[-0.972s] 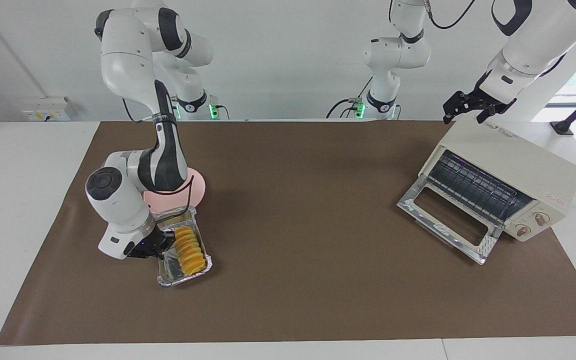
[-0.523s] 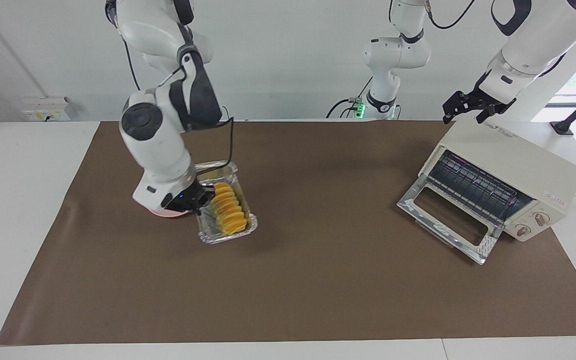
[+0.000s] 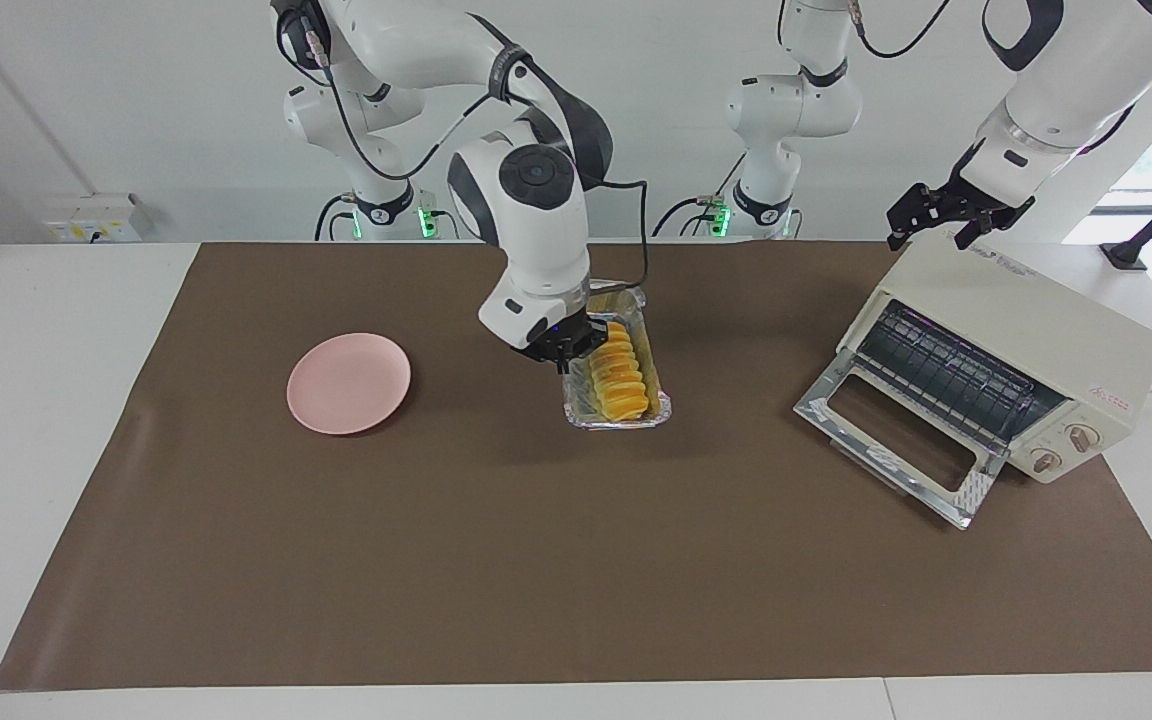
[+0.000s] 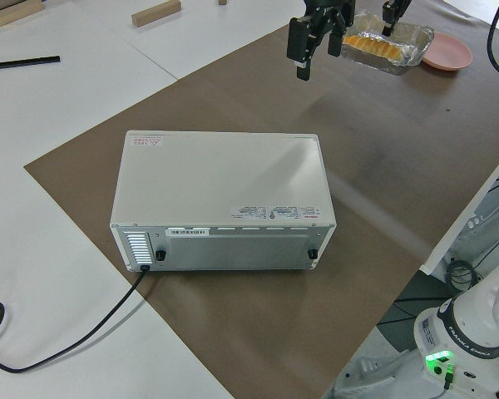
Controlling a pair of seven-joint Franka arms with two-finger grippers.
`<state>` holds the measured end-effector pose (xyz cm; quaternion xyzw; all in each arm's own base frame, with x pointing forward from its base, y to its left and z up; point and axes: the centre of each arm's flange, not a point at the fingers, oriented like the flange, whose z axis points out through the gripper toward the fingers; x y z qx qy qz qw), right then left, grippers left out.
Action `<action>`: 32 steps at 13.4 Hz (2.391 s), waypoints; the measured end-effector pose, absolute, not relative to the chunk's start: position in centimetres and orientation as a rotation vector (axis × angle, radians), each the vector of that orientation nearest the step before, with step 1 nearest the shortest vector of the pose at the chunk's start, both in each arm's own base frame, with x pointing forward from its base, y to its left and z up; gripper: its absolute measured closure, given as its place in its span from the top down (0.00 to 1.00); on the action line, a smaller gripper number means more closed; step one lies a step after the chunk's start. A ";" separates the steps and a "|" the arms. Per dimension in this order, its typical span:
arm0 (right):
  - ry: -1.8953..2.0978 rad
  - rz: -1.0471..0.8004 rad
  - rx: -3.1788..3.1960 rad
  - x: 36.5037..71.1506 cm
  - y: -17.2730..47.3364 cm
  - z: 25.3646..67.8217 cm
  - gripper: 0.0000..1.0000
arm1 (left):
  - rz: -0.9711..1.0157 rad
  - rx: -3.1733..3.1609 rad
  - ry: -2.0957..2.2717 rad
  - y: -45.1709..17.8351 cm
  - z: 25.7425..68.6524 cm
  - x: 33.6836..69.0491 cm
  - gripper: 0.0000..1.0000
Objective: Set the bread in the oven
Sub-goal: 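Withdraw the right gripper while the left gripper grasps the foil tray, then carry the foil tray with the left gripper to the oven opening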
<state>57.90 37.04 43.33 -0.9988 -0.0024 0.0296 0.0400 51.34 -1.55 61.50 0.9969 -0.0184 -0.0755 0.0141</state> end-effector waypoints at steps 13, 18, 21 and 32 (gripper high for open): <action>0.247 0.036 -3.028 55.0 39.4 34.5 0.54 | -0.100 3.118 -0.091 -7.2 62.1 51.9 1.00; 0.249 0.000 -3.045 59.0 29.1 42.6 1.00 | -0.092 3.122 -0.118 -12.5 60.8 52.6 1.00; 0.036 -0.031 -3.063 61.7 17.6 46.6 1.00 | -0.063 3.121 -0.050 -19.6 57.3 54.6 1.00; -0.172 0.077 -3.149 54.8 2.7 59.7 1.00 | -0.030 3.137 -0.037 -40.2 37.9 53.2 0.98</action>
